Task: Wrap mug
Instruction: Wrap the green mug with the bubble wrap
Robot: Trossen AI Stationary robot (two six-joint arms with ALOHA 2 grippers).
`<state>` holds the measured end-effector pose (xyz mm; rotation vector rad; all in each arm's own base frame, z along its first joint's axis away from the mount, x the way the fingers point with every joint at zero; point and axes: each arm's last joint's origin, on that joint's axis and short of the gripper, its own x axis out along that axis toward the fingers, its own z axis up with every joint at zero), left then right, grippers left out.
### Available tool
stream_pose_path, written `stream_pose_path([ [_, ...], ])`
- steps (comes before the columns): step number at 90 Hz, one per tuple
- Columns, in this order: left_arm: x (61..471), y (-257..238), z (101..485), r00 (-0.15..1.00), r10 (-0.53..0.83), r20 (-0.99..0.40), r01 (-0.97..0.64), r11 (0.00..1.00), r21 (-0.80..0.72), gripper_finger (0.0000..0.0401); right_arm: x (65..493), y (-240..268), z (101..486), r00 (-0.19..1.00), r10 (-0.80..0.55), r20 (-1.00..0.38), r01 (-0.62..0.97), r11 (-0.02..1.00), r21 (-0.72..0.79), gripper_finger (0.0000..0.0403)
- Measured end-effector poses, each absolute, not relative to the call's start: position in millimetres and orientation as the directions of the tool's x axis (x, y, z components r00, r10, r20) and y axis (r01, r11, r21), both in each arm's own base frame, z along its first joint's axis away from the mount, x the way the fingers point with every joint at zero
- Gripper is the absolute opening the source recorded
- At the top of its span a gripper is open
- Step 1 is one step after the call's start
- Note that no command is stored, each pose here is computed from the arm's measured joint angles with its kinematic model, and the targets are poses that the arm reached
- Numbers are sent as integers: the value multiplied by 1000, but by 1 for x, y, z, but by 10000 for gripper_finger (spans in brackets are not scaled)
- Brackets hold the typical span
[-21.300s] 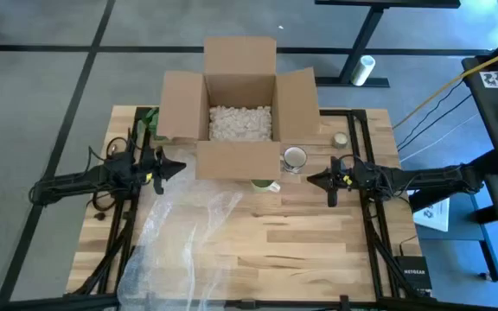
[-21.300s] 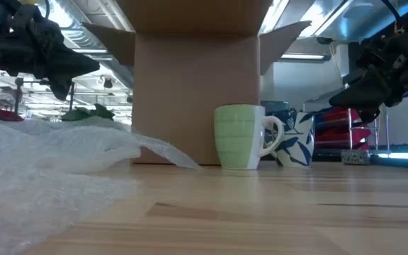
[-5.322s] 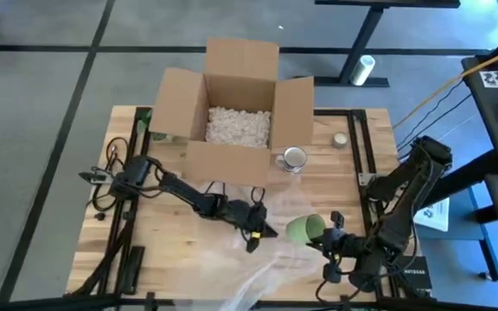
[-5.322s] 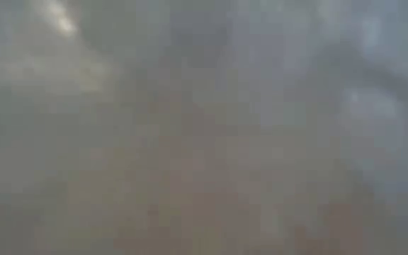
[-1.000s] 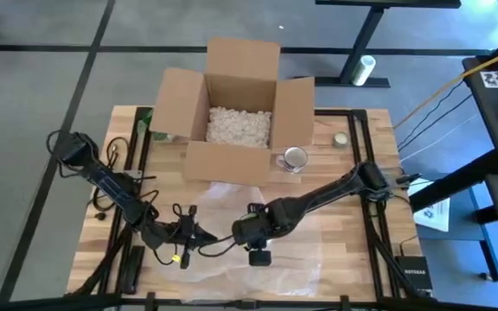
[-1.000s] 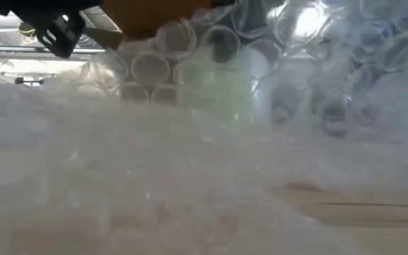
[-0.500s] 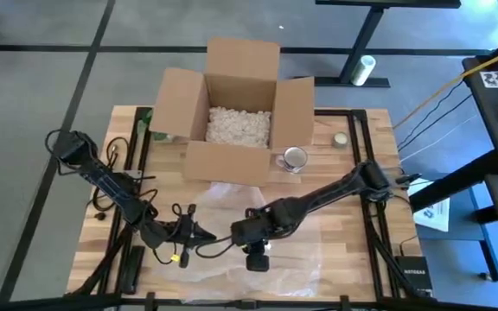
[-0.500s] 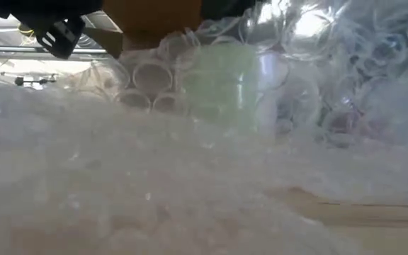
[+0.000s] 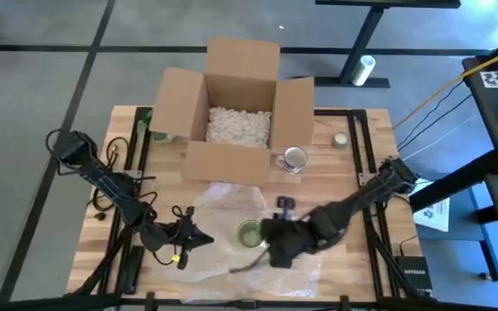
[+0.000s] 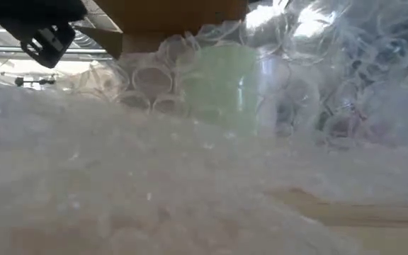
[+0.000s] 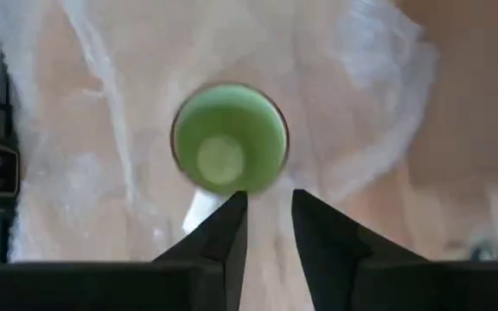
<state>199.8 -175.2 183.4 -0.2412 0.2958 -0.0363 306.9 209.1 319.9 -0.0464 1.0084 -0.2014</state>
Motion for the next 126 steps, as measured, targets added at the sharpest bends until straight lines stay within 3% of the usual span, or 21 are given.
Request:
stream_pose_path([
  [25,197,-180,185,952,-136,-274,73,971,-228,0,227,266,317,605,-325,-727,356,927,-118,79],
  [54,197,-180,186,951,-140,-274,78,971,-226,0,149,299,232,661,-302,-687,527,838,139,78],
  [84,210,-166,186,953,-115,-279,38,963,-265,0,104,242,174,765,-217,-606,504,788,354,52],
  [106,225,-142,195,961,-94,-262,19,961,-274,0,83,177,178,783,-128,-609,431,818,381,13],
  [126,230,-120,204,971,-45,-233,-25,957,-287,0,72,148,173,780,-4,-626,342,840,422,8],
])
